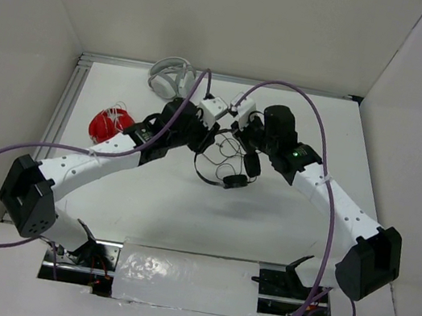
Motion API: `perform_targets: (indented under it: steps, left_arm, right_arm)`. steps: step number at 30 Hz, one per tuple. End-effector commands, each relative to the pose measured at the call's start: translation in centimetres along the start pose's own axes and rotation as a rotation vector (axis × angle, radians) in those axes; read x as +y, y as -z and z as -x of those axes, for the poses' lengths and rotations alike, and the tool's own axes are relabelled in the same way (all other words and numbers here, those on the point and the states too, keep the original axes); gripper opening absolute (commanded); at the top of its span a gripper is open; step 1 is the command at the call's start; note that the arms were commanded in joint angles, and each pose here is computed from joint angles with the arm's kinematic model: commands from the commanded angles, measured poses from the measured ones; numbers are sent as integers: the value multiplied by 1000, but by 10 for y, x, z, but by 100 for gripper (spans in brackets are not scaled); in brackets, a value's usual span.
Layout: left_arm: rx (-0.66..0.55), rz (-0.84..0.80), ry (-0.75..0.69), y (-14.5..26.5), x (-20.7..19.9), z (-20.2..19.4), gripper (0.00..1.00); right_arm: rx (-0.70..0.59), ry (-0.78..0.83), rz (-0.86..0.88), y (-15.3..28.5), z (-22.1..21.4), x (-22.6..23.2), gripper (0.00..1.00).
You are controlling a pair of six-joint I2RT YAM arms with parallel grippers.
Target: Wrap the headphones
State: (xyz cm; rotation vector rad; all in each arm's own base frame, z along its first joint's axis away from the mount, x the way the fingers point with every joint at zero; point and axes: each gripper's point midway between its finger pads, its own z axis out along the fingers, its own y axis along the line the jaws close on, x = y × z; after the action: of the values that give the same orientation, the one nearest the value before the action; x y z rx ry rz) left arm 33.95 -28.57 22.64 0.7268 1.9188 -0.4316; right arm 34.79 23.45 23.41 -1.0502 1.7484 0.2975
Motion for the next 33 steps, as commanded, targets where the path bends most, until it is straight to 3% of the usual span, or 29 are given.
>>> perform_targets:
  steps: [1, 5, 10, 12, 17, 21, 23, 24, 26, 27, 29, 33]
  left_arm:
    - [-30, 11, -8, -5, 3, 18, 48]
    - [7, 41, -5, -12, 8, 9, 54]
    - [62, 61, 20, -17, 10, -7, 54]
    - [56, 62, 26, -16, 10, -8, 48]
    - [19, 50, 48, -10, 7, 3, 22]
    - [0, 21, 55, -6, 2, 12, 25]
    - [6, 24, 53, -8, 3, 11, 19]
    - [5, 30, 59, -10, 4, 12, 0]
    - [20, 72, 88, -12, 9, 10, 0]
    - [20, 85, 86, -13, 11, 9, 0]
    - [4, 98, 98, -15, 12, 11, 0]
    - [-8, 189, 156, -11, 26, 16, 0]
  right_arm:
    - [-107, 49, -18, 15, 37, -7, 0]
    - [-122, 56, -13, 18, 42, -7, 0]
    - [-139, 63, -38, 21, 47, -11, 0]
    - [-141, 65, -34, 21, 48, -11, 0]
    - [-127, 65, -21, 17, 45, -9, 0]
    - [-113, 69, 1, 13, 43, -5, 0]
    - [-114, 78, 1, 11, 44, -3, 0]
    - [-115, 82, 7, 10, 45, -1, 0]
    - [-126, 77, 18, 9, 48, 1, 2]
    - [-134, 63, 25, 8, 51, 3, 17]
    - [-152, 38, 21, 8, 60, 1, 33]
    - [-192, 3, 13, 12, 78, -3, 60]
